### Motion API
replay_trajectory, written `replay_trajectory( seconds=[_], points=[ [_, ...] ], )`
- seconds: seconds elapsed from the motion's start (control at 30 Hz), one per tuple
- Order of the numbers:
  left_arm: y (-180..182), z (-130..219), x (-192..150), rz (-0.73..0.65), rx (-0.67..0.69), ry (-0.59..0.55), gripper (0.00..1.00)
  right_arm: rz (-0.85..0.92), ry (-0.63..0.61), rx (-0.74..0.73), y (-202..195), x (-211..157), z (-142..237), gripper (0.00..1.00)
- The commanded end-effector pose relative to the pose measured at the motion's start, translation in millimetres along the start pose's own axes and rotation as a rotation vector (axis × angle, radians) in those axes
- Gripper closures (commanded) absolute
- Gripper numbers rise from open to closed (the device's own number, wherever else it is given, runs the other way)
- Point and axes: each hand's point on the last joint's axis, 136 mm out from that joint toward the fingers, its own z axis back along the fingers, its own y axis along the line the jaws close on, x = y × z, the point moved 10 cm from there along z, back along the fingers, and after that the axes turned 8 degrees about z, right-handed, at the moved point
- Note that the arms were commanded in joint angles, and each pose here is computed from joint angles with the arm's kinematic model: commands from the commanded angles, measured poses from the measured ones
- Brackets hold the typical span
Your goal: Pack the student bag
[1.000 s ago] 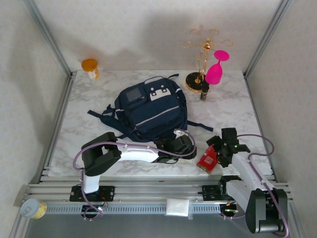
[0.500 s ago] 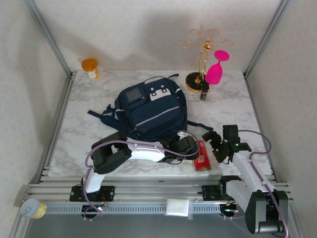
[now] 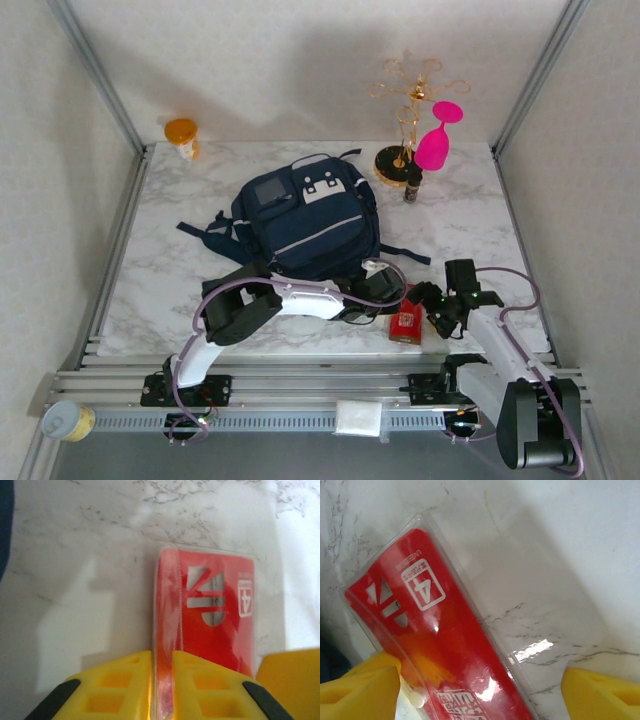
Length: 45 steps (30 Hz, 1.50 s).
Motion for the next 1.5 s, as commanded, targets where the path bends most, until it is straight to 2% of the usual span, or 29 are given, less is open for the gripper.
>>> replay_trajectory(
  seconds=[0.0,0.13,0.33,0.43,0.6,0.7,0.83,1.03,1.3,1.4,1.47],
  points=[
    [27.7,-15.7,9.1,0.010,0.137,-0.046,0.83,0.038,0.130,0.172,11.9,-15.9,-3.9,0.17],
    [37.1,-21.6,5.1,0.024,0.162,-0.019,0.87,0.045,0.148,0.216,15.9,-16.0,-3.4,0.26],
    [49.0,-23.9,2.9,0.056,0.199,-0.017,0.91,0.088,0.154,0.178,16.8,-14.2,0.8,0.31],
    [53.0,-24.2,2.0,0.071,0.201,-0.009,0.94,0.107,0.152,0.218,20.4,-14.0,3.0,0.36],
    [59.2,-20.5,3.1,0.101,0.191,-0.008,0.96,0.136,0.106,0.229,24.8,-9.7,11.8,0.52],
    [59.0,-20.9,3.4,0.104,0.192,-0.007,0.97,0.143,0.105,0.284,28.1,-10.5,13.1,0.56],
    [60.9,-18.5,5.1,0.109,0.200,-0.016,0.97,0.169,0.040,0.248,29.9,-5.9,26.1,0.63],
    [58.8,-16.5,5.9,0.115,0.192,-0.018,0.97,0.180,0.035,0.413,39.5,-8.0,30.9,0.68],
    [51.3,-10.9,9.1,0.112,0.168,-0.029,0.97,0.170,0.064,0.288,26.5,-10.8,21.3,0.84],
    [47.4,-8.7,10.6,0.108,0.156,-0.029,0.97,0.167,0.066,0.266,23.6,-11.4,20.4,0.87],
    [43.1,-6.6,12.2,0.104,0.145,-0.031,0.96,0.164,0.060,0.261,23.4,-10.9,22.2,0.92]
  ],
)
